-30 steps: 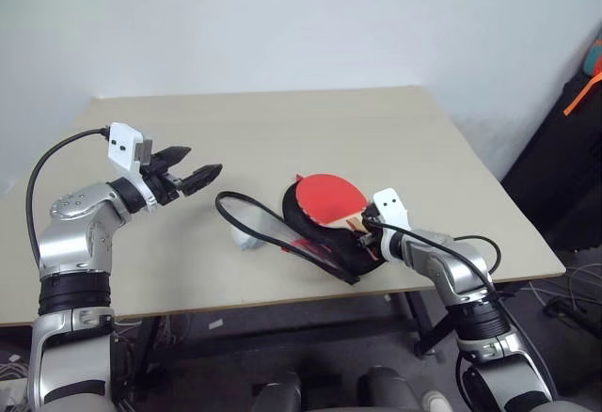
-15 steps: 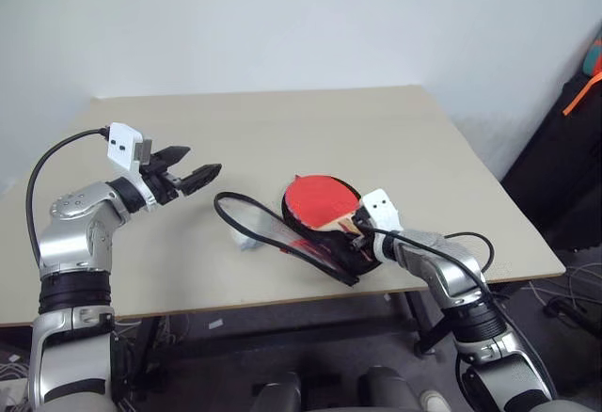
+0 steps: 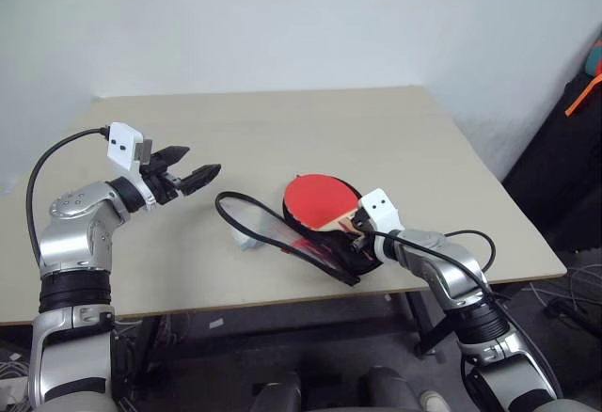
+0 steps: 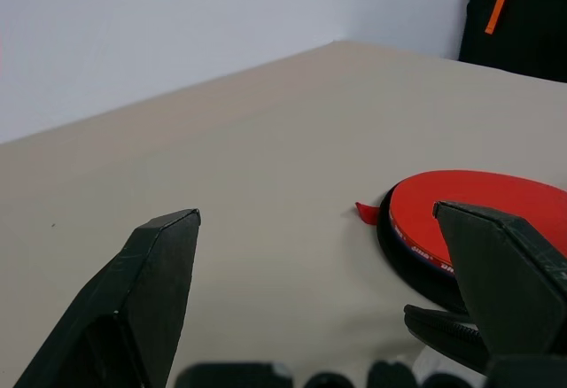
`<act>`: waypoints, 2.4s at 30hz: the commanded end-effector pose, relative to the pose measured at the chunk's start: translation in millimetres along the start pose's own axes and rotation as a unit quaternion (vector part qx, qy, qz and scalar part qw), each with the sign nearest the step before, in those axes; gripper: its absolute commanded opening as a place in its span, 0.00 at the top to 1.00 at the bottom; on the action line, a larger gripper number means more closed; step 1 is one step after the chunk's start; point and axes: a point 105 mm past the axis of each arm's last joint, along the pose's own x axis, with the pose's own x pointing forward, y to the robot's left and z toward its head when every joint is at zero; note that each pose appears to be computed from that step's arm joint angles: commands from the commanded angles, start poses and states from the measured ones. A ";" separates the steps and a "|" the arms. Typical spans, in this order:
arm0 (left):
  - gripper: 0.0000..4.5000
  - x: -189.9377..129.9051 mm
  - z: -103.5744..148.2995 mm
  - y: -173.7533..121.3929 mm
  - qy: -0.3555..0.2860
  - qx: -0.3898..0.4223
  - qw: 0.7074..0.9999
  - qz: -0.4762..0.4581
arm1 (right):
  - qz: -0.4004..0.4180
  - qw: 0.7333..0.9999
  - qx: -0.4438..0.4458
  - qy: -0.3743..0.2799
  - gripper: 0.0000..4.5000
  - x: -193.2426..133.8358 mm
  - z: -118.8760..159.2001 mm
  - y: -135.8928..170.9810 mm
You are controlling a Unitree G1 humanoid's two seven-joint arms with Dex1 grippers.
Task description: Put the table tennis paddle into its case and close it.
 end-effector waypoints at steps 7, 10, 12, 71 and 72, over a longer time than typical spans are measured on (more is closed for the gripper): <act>0.00 -0.6 18.1 -0.8 -0.028 0.025 0.999 -0.001 | -0.018 0.999 -0.002 -0.026 0.67 -0.4 14.0 -13.1; 0.00 -0.8 17.0 -1.9 -0.027 0.025 0.999 -0.002 | -0.015 1.000 0.003 -0.025 0.46 0.1 12.6 -12.5; 0.00 -1.3 17.1 -2.2 -0.027 0.022 0.999 -0.004 | -0.012 0.999 0.005 -0.035 0.30 -1.8 17.9 -12.2; 0.48 60.1 -26.8 -224.2 0.090 -0.239 0.948 -0.192 | 0.067 0.977 -0.083 -0.182 0.01 -140.6 112.0 -74.2; 0.40 58.5 -31.8 -221.6 0.099 -0.253 0.945 -0.183 | 0.070 0.978 -0.082 -0.181 0.01 -140.1 111.1 -72.9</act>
